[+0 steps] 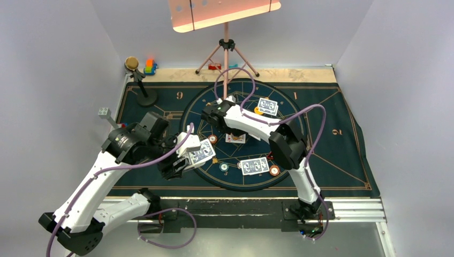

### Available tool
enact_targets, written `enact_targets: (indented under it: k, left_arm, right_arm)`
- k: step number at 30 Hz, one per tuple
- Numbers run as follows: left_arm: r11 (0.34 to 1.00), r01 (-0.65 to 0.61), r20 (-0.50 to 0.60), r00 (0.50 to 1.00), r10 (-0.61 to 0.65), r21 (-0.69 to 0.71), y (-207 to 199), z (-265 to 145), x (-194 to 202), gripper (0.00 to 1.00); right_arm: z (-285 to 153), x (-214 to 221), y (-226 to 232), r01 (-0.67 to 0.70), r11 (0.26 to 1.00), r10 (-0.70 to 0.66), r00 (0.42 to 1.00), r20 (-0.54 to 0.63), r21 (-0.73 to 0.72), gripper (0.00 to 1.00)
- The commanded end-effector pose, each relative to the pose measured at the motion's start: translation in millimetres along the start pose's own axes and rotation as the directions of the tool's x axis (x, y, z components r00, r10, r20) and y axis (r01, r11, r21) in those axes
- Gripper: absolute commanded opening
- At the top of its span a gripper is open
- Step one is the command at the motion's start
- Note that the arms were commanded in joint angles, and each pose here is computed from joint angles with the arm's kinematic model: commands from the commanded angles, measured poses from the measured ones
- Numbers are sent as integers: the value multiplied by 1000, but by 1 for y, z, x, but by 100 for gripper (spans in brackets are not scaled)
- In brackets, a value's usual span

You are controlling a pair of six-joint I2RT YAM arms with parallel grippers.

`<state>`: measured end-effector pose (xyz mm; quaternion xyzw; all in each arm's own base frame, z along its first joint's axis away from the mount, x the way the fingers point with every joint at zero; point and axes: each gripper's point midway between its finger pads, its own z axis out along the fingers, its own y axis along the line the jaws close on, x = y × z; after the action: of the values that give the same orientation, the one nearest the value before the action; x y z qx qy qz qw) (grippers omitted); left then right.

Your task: Distribute texas hold em gaming equipment

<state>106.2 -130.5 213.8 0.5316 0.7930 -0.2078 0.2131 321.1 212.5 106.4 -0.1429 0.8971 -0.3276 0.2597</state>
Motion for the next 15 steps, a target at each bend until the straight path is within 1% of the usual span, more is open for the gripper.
enact_targets:
  k: [1, 5, 7, 15]
  left_arm:
    - [999, -32, 52, 998, 32, 1, -3, -7, -10, 0]
    - [1000, -31, 50, 998, 31, -3, -2, -7, -9, 0]
    - [1000, -30, 49, 998, 30, -5, -2, -8, -9, 0]
    - [999, -32, 47, 998, 32, -10, -2, -9, -9, 0]
  right_arm:
    - [-11, -22, 10, -55, 998, 57, 996, 64, -23, 0]
    - [-5, -29, 35, -57, 995, 61, 996, 59, -78, 0]
    - [1, -29, 45, -47, 996, 51, 997, 51, -79, 0]
    - [10, -28, 65, -22, 995, 26, 999, 37, -93, 0]
